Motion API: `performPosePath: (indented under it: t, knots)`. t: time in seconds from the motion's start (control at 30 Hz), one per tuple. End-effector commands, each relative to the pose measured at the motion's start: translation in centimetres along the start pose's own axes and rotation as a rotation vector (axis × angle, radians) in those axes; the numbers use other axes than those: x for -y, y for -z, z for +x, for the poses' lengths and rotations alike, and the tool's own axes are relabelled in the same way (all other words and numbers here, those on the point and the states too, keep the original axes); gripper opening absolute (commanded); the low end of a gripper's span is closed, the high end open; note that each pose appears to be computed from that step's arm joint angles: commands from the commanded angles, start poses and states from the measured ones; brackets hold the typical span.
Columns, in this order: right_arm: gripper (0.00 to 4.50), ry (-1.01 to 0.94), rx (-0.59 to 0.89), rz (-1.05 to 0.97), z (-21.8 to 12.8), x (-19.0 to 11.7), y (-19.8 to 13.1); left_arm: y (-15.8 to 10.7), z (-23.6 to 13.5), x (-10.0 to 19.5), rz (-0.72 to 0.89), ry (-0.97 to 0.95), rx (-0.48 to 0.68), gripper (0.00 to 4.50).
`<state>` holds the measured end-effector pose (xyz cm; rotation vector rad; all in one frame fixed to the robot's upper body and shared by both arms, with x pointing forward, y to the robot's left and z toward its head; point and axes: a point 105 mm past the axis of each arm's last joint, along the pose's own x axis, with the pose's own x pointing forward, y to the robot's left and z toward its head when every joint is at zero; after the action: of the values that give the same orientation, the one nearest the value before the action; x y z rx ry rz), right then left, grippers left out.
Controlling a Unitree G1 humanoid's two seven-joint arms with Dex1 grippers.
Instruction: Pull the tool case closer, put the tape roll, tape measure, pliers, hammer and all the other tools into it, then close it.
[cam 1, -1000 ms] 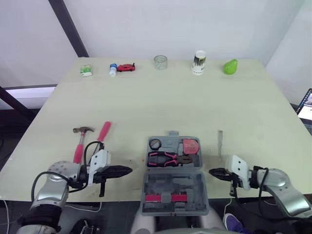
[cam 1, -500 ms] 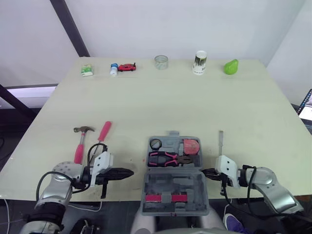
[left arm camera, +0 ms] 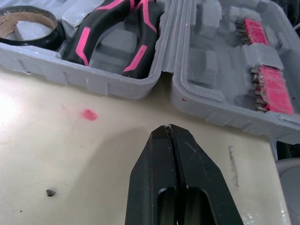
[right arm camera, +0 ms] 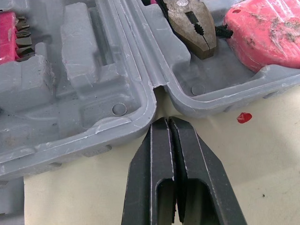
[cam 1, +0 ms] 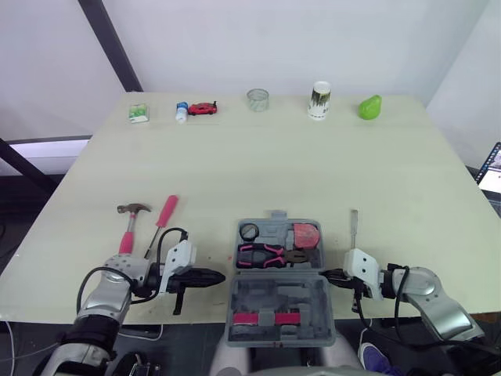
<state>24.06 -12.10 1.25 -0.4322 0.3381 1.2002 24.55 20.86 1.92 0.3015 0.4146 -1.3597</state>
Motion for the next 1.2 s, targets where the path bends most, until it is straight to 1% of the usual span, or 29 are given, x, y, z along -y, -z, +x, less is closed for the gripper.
performPosePath:
  t: [0.03,0.23,0.7,0.93,1.2]
  knots:
    - [0.05,-0.004,0.023,-0.025,0.3,0.0,-0.7,-0.1,0.4,0.0,0.024,0.023,-0.005,0.0]
    - [0.05,-0.009,0.028,-0.026,0.4,0.0,-0.9,0.0,1.4,-0.2,0.028,0.035,0.0,0.0]
    - [0.05,-0.017,0.046,-0.028,0.5,0.0,-1.4,-1.1,3.7,-0.2,0.029,0.053,0.068,0.0]
    - [0.05,-0.008,0.063,-0.033,0.6,0.5,-1.7,-1.9,4.0,-1.6,-0.007,-0.031,0.106,0.0]
    - [0.05,0.023,0.089,-0.035,1.2,1.6,-2.2,-1.7,3.9,-2.2,0.0,-0.077,0.062,0.0]
